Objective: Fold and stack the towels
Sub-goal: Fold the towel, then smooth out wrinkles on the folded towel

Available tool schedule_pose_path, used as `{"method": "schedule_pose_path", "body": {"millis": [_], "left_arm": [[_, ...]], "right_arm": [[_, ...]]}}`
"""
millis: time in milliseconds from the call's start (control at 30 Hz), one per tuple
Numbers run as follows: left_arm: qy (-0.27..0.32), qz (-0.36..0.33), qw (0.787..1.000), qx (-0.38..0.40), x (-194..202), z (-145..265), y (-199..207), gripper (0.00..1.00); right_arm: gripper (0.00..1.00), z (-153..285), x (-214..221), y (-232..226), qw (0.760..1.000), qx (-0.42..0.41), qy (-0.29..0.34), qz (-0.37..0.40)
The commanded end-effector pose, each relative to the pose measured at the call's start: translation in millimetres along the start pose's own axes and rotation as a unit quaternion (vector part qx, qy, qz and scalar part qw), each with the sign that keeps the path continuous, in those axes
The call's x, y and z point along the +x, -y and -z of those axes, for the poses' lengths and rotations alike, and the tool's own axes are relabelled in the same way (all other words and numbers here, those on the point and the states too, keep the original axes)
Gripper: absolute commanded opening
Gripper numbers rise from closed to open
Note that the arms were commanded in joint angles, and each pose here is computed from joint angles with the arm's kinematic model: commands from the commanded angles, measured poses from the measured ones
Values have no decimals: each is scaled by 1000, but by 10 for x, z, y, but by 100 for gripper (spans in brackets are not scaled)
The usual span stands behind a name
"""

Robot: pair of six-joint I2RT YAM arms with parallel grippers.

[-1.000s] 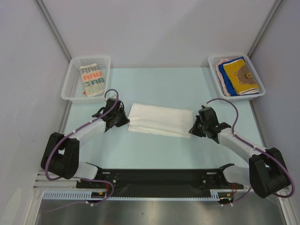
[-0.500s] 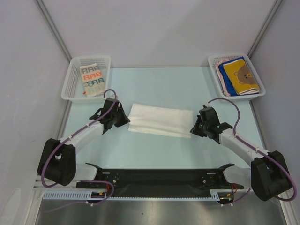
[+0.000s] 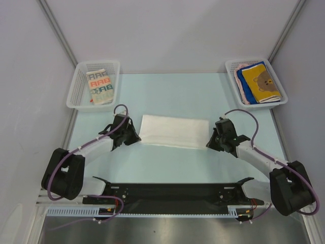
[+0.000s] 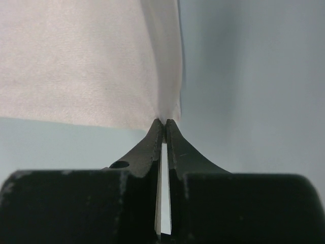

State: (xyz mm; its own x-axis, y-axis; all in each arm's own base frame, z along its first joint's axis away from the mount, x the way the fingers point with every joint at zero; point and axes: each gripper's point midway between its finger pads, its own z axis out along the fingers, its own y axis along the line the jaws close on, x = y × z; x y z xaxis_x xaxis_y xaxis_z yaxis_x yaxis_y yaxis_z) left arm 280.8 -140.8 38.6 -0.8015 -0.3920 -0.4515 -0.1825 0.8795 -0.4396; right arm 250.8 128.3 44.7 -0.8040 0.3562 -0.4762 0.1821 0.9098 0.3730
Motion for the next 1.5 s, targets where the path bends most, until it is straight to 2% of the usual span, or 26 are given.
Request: {"method": "schedule_pose_path", "body": {"millis": [0, 233, 267, 300, 400, 533, 567, 633, 767, 867, 967, 1033, 1067, 1167, 1200, 1267, 1467], "left_arm": [[9, -3, 1000, 10, -42, -64, 14, 1], [9, -6, 1000, 10, -42, -58, 12, 15], [9, -5, 1000, 9, -41, -54, 8, 21], [9, -7, 1000, 7, -43, -41, 3, 23], [11, -11, 1000, 0, -78, -5, 0, 28], [42, -23, 999, -8, -269, 198, 47, 34], [48, -24, 998, -28, -300, 252, -18, 35], [73, -33, 997, -20, -470, 399, 88, 35], [111, -45, 992, 24, -729, 663, 374, 37], [91, -51, 991, 83, -724, 665, 672, 37], [56, -62, 987, 139, -653, 481, 974, 37], [10, -58, 985, 162, -489, 267, 1056, 37], [9, -55, 982, 178, -495, 205, 1116, 37], [-42, -40, 982, 180, -239, -78, 1023, 36], [-54, -33, 983, 175, -168, -124, 970, 36], [-55, -30, 985, 161, -103, -237, 858, 36], [-71, -9, 990, 119, 50, -414, 521, 35]], "right_arm": [[7, -81, 51, 62, 1000, 10, -2, -5], [20, -58, 46, 77, 1000, 13, 1, -2], [22, -49, 34, 76, 1000, 13, 3, -3], [24, -35, 33, 81, 1000, 14, 3, -2], [34, 13, 13, 91, 1000, 18, 4, -2], [41, 235, -179, 26, 999, 15, 37, -1], [42, 285, -220, 15, 999, 15, 43, -1], [41, 403, -322, -41, 999, 12, 52, 1], [36, 567, -505, -272, 997, -27, 73, 1], [31, 550, -616, -559, 995, -71, 73, 1], [29, 376, -558, -890, 992, -122, 40, 4], [28, 203, -507, -1067, 987, -161, 17, -2], [27, 139, -513, -1130, 984, -178, 18, -9], [25, -81, -359, -1102, 983, -182, -12, -16], [25, -174, -225, -962, 985, -168, -26, -23], [24, -253, -183, -865, 984, -171, -26, -35], [22, -408, 85, -163, 986, -125, -53, -95]]}}
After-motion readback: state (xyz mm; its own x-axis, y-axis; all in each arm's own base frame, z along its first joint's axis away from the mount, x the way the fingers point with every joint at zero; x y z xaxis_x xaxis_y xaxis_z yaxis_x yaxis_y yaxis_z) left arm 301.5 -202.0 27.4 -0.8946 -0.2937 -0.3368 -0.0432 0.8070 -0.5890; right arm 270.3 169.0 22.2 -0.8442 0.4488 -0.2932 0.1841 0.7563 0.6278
